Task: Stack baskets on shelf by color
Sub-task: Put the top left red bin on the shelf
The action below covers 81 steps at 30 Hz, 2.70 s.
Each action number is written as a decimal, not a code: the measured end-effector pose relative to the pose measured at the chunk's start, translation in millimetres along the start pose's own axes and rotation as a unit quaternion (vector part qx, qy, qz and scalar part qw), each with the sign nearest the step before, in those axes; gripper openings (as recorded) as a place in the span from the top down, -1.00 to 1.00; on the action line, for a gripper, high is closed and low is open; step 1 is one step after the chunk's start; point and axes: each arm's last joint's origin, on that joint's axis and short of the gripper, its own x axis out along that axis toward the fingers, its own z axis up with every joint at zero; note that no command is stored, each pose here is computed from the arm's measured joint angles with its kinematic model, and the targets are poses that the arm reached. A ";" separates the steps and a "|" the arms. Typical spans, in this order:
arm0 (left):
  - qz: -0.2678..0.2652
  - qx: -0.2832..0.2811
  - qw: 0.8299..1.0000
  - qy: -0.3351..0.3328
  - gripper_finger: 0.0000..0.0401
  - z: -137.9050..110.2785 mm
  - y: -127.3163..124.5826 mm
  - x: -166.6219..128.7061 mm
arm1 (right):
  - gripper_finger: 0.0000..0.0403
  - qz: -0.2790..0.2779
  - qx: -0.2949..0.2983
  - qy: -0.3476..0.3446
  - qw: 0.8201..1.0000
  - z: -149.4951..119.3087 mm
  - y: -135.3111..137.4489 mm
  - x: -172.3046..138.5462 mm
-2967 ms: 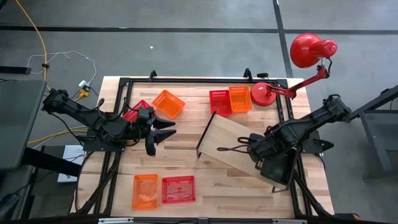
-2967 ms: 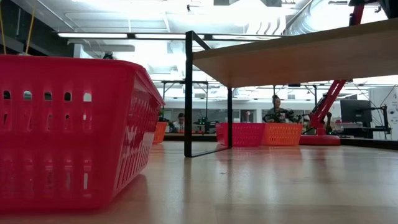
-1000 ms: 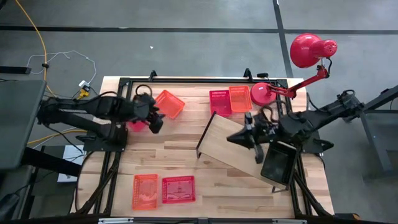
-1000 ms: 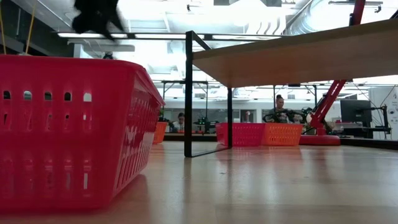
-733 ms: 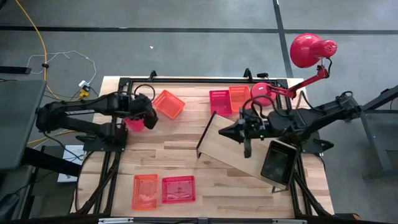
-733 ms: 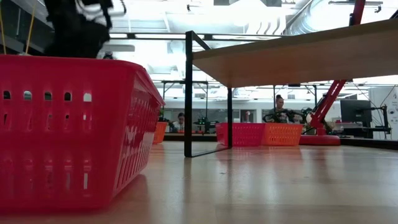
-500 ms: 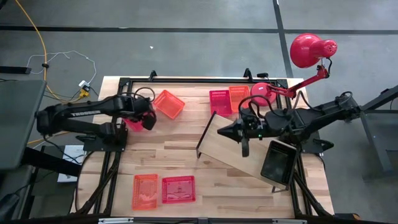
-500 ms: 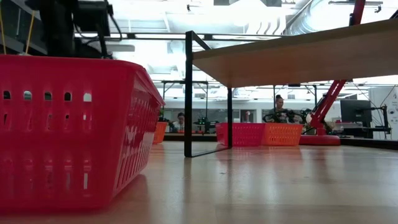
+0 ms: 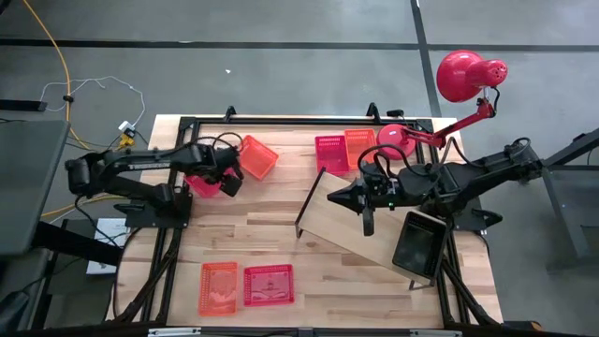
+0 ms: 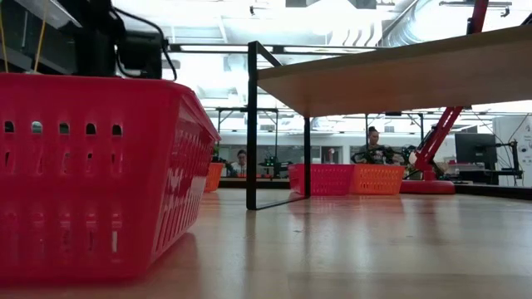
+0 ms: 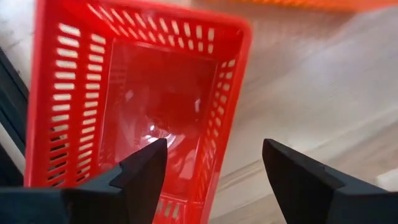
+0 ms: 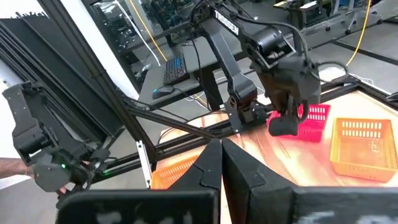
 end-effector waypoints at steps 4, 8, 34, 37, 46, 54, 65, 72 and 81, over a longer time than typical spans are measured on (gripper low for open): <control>0.025 -0.013 0.999 0.030 -0.26 2.3 -4.8 13.0 | 1.00 0.001 -0.008 0.000 1.000 -0.1 0.2 -0.1; 0.043 -0.024 0.998 0.047 -0.24 3.5 -7.7 21.6 | 1.00 0.010 -0.009 0.004 1.000 -0.3 0.7 -0.1; -0.092 0.013 0.992 -0.084 1.00 8.9 -30.0 -146.5 | 1.00 0.065 -0.036 -0.043 0.996 16.5 6.0 -18.4; -0.107 0.030 0.987 -0.116 1.00 1.6 -44.0 -187.0 | 1.00 0.043 -0.031 -0.074 0.996 22.8 5.1 -23.3; -0.165 0.089 0.967 -0.173 1.00 -31.3 -142.6 -243.8 | 1.00 -0.058 -0.020 -0.132 0.989 33.1 -1.6 -35.6; -0.238 0.174 0.934 -0.202 1.00 -47.7 -242.6 -258.7 | 1.00 -0.133 -0.027 -0.127 0.983 29.3 -7.5 -36.6; -0.177 0.222 0.936 -0.208 1.00 -17.8 -304.6 -201.4 | 1.00 -0.148 -0.038 -0.125 0.980 29.2 -8.9 -38.4; -0.192 0.256 0.915 -0.247 1.00 -9.5 -318.4 -196.8 | 1.00 -0.148 -0.039 -0.128 0.980 30.8 -9.3 -41.4; -0.199 0.250 0.912 -0.255 0.99 11.8 -316.7 -194.5 | 1.00 -0.150 -0.040 -0.127 0.980 30.6 -9.7 -42.0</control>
